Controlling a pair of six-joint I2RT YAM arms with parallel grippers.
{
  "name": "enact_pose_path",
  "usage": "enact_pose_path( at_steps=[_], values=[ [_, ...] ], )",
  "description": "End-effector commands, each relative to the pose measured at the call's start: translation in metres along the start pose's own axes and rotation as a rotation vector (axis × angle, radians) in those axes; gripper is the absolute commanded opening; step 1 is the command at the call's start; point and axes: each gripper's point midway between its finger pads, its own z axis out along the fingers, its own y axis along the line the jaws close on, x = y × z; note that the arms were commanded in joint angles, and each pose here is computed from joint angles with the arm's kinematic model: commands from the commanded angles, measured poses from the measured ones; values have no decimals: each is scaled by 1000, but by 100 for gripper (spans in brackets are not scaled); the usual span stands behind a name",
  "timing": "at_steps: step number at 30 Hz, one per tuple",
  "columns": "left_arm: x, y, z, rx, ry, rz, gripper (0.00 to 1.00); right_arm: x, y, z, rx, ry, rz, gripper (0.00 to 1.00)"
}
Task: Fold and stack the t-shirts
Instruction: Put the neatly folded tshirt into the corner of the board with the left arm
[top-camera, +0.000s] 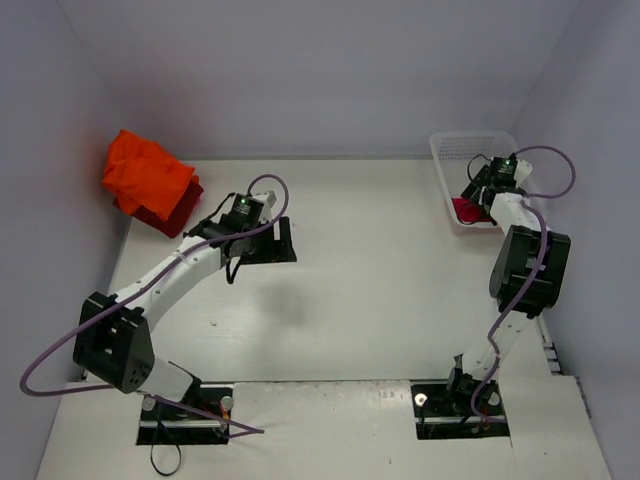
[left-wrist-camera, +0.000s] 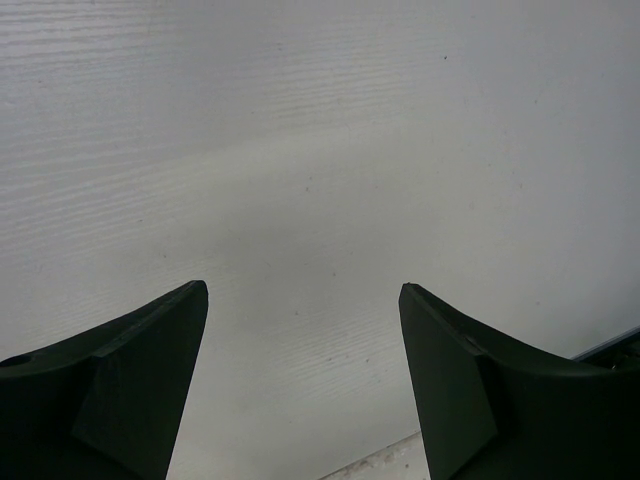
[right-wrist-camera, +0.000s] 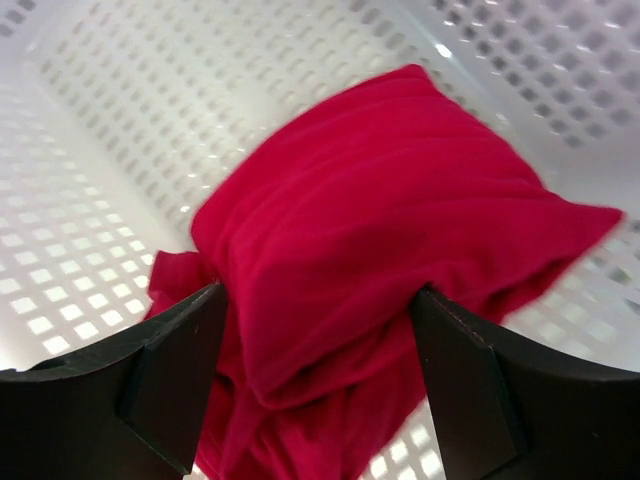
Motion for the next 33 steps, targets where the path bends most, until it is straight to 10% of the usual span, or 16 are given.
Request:
enact_pose_path(
  at_steps=[1, 12, 21, 33],
  values=[
    [-33, -16, -14, 59, -106, 23, 72, -17, 24, 3, -92, -39, 35, 70],
    [-38, -9, 2, 59, -89, 6, 72, -17, 38, 9, -154, -50, 23, 62],
    [-32, -8, 8, 66, -71, 1, 72, -19, 48, -1, -203, -60, 13, 8],
    [-32, -11, -11, 80, -101, -7, 72, -92, 103, -107, -354, -293, -55, 0]
  ],
)
